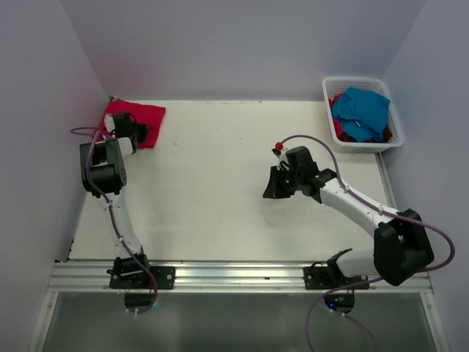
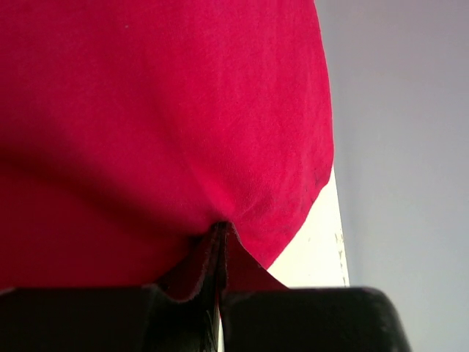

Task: Fold and stack the t-shirts
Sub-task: Put the neatly folded tshirt into the corner of the board with the left arm

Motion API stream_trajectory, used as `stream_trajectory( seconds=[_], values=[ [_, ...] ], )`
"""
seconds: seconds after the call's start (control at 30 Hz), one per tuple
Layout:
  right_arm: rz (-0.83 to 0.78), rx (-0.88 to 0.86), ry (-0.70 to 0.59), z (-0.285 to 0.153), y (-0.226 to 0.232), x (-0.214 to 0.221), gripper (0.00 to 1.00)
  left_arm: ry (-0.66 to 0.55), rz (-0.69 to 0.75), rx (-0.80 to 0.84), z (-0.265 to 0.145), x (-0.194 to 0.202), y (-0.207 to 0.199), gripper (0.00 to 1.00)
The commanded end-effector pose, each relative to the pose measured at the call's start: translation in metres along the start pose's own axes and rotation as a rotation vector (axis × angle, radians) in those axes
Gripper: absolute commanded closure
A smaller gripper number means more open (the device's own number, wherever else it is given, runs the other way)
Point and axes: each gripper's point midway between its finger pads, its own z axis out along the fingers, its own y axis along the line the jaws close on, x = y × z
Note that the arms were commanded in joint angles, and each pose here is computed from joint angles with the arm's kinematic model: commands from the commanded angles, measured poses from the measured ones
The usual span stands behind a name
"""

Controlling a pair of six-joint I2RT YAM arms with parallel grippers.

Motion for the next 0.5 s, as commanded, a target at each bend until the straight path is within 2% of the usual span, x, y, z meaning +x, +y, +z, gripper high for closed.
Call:
stream_trajectory(
  seconds=[0.0, 0.23, 0.47],
  values=[
    [-0.020, 0.015, -0.011, -0.004, -0.002, 0.000, 1.00, -0.126, -0.014, 0.022, 0.000, -0.052, -0.002, 1.00],
    [-0.020, 0.013, -0.017, -0.005, -0.001, -0.002, 1.00, -0.120, -0.019, 0.113, 0.001, -0.062, -0.009, 1.00],
    [-0.020, 0.011, -0.017, -0.004, 0.000, -0.003, 1.00, -0.091, -0.004, 0.285, -0.011, -0.056, -0.045, 1.00]
  ],
)
